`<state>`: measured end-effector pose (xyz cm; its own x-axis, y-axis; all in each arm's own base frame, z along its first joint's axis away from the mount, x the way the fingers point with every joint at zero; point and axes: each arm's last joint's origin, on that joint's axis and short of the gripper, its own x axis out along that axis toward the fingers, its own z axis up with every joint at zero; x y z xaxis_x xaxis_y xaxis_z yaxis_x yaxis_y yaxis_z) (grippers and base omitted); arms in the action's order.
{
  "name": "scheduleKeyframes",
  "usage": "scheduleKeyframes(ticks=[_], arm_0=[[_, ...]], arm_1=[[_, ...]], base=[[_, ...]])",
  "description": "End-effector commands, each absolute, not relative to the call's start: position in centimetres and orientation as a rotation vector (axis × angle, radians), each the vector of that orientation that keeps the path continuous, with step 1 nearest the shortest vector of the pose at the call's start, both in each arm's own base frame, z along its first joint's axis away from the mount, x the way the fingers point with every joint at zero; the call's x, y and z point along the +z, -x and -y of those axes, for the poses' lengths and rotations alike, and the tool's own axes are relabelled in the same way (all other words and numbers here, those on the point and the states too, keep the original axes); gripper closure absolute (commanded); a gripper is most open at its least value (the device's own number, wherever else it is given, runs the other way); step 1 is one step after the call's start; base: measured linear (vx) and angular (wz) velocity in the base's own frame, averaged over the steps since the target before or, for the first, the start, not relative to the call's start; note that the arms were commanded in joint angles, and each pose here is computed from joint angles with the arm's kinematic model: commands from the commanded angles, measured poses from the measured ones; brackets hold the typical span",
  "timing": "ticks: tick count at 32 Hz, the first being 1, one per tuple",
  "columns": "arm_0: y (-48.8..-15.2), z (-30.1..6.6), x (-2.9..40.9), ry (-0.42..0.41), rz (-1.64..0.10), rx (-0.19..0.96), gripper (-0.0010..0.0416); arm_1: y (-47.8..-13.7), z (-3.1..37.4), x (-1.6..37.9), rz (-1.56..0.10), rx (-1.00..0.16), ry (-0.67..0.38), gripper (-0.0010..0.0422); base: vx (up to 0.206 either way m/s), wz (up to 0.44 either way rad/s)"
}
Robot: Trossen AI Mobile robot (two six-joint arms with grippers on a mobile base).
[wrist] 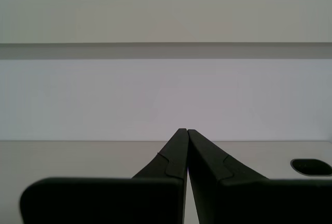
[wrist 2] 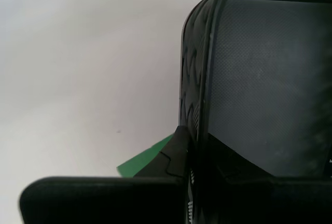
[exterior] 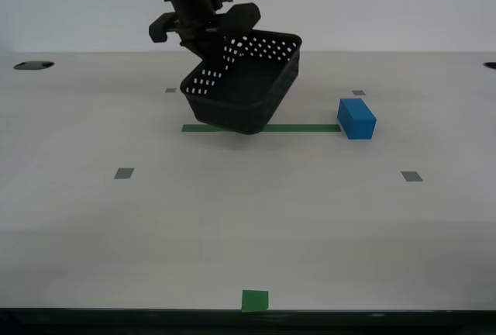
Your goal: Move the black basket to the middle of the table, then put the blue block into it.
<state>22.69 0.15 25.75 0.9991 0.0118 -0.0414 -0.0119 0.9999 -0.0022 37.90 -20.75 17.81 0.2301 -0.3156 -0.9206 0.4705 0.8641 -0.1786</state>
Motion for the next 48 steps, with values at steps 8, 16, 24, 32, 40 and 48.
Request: scheduleKeyframes(ticks=[8,16,24,32,40,48], arm_0=[[-22.7,-0.2,25.6,0.000,-0.062,0.013,0.0405],[-22.7,-0.2,25.6,0.000,-0.064,0.013,0.0405],[-22.7,-0.2,25.4,0.000,-0.076,0.014,0.0405],[-22.5,-0.4,24.4,-0.021,-0.184,0.062,0.0405],[-22.1,-1.2,23.0,-0.106,-0.344,0.222,0.0405],[-21.8,-2.6,21.9,-0.129,-0.453,0.325,0.0329]], arm_1=[[-38.9,22.0,15.2,-1.271,-0.532,-0.148,0.0414],[-39.3,23.7,15.3,-1.293,-0.556,-0.185,0.0412],[-39.2,23.6,15.2,-1.290,-0.584,-0.225,0.0309],[-40.1,23.2,16.5,-1.189,-0.571,-0.209,0.0178],[-43.2,15.8,20.0,-1.074,-0.388,-0.138,0.0290],[-45.1,7.6,21.1,-1.053,-0.243,-0.072,0.0416]], base=[[0.000,0.000],[0.000,0.000],[0.000,0.000],[0.000,0.000],[0.000,0.000],[0.000,0.000]])
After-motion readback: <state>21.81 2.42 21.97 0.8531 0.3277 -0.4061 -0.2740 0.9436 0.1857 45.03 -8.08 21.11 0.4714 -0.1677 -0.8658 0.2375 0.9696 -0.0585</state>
